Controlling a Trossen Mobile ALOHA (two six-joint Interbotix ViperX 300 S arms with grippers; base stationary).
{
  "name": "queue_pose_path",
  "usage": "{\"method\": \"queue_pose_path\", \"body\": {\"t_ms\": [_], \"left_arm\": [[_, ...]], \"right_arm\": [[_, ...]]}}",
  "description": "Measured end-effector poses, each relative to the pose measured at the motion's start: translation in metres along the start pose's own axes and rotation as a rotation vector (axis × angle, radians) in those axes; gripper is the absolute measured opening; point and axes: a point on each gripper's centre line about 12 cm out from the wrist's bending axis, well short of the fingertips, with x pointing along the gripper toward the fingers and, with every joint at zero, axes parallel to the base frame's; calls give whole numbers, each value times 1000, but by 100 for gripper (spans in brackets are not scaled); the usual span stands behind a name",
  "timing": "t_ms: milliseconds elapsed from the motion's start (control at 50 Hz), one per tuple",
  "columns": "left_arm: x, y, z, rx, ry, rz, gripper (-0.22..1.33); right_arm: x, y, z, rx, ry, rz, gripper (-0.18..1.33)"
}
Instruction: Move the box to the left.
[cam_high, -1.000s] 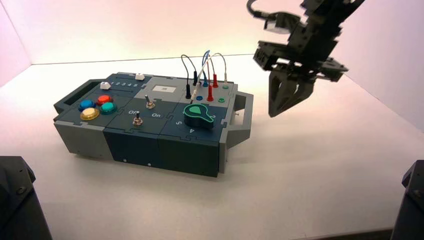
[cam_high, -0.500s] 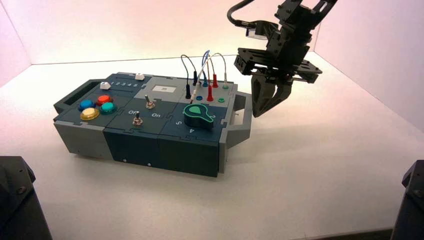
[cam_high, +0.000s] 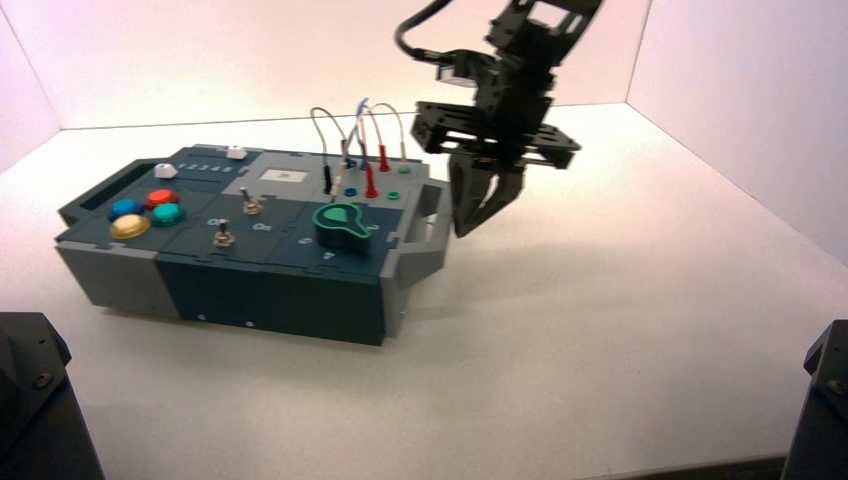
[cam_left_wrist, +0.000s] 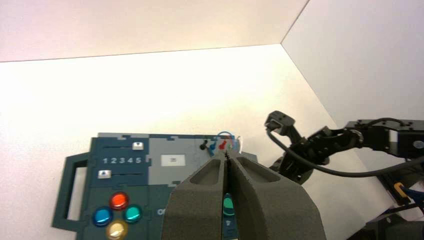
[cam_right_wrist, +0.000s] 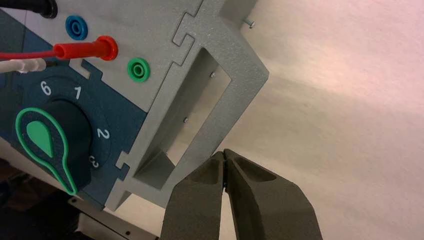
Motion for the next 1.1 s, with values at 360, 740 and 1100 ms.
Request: {"method": "queue_pose_path", "body": {"t_ms": [360, 740, 1100], "left_arm": [[1, 0, -1, -1, 3, 1, -17], [6, 3, -7, -5, 25, 7, -17], [7, 4, -9, -3, 29, 9, -17]], "right_arm": [[5, 26, 25, -50, 3, 26, -15], [14, 57, 47, -107, 23, 50, -15], [21, 86, 40, -174, 60, 66, -15]]}}
